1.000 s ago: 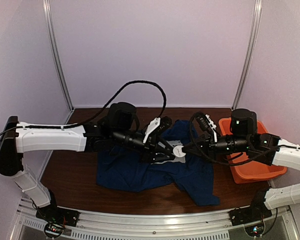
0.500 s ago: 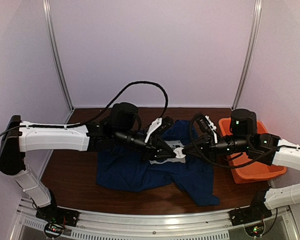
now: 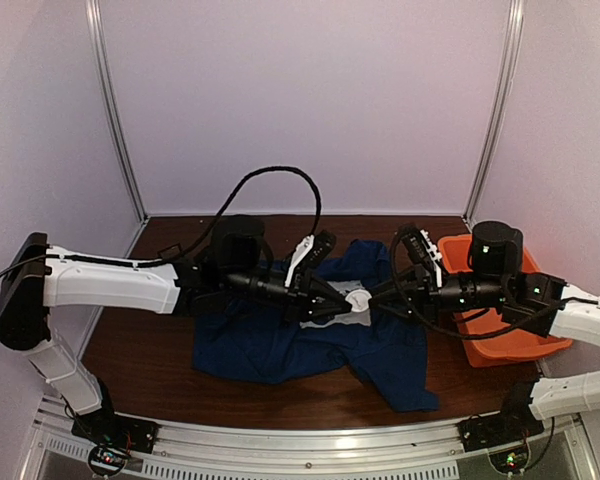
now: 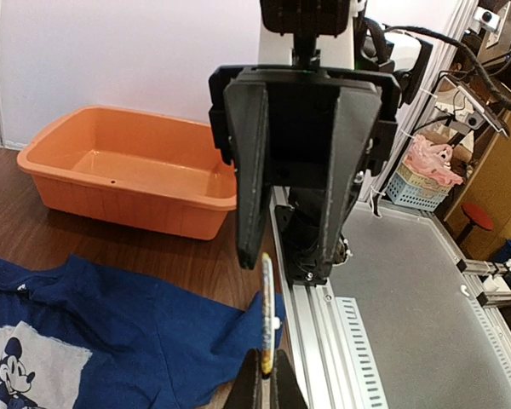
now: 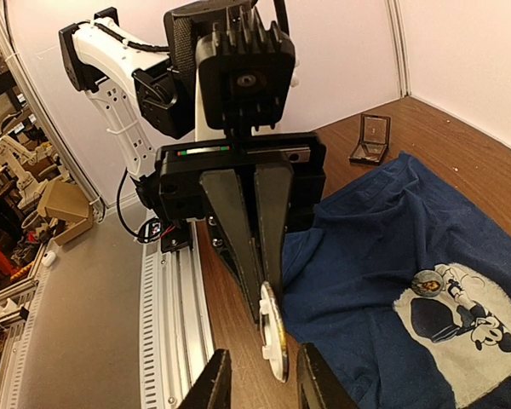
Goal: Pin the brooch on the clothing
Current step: Pass from the right arm to the left, then pass from the left arm to the right
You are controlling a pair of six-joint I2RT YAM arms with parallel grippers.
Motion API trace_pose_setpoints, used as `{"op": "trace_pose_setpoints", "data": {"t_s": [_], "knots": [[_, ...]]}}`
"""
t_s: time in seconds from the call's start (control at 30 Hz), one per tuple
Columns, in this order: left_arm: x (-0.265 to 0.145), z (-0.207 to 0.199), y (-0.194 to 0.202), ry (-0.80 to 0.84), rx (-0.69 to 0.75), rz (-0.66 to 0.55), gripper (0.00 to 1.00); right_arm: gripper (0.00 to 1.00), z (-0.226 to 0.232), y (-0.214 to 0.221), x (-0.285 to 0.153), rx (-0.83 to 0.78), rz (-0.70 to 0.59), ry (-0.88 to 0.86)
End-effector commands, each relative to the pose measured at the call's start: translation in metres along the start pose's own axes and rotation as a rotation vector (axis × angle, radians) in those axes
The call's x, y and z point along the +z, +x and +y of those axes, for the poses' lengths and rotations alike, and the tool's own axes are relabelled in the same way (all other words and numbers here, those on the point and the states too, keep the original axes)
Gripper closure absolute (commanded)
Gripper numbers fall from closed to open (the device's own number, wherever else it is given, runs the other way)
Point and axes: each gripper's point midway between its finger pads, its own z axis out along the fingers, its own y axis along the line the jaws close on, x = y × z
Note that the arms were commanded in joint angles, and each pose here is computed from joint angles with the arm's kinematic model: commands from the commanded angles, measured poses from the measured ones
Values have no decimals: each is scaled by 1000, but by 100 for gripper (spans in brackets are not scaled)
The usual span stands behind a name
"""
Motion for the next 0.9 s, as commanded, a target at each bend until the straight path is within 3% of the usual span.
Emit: {"op": "trace_pose_setpoints", "data": {"t_s": [0.0,0.87], "knots": [[-10,-10,-23,21,42,-85,100,73,-7,0,-1,0,-19,33],[-10,-13,-21,44,41,-72,100,86,-2,-15,3,-6,-63,-11]]}}
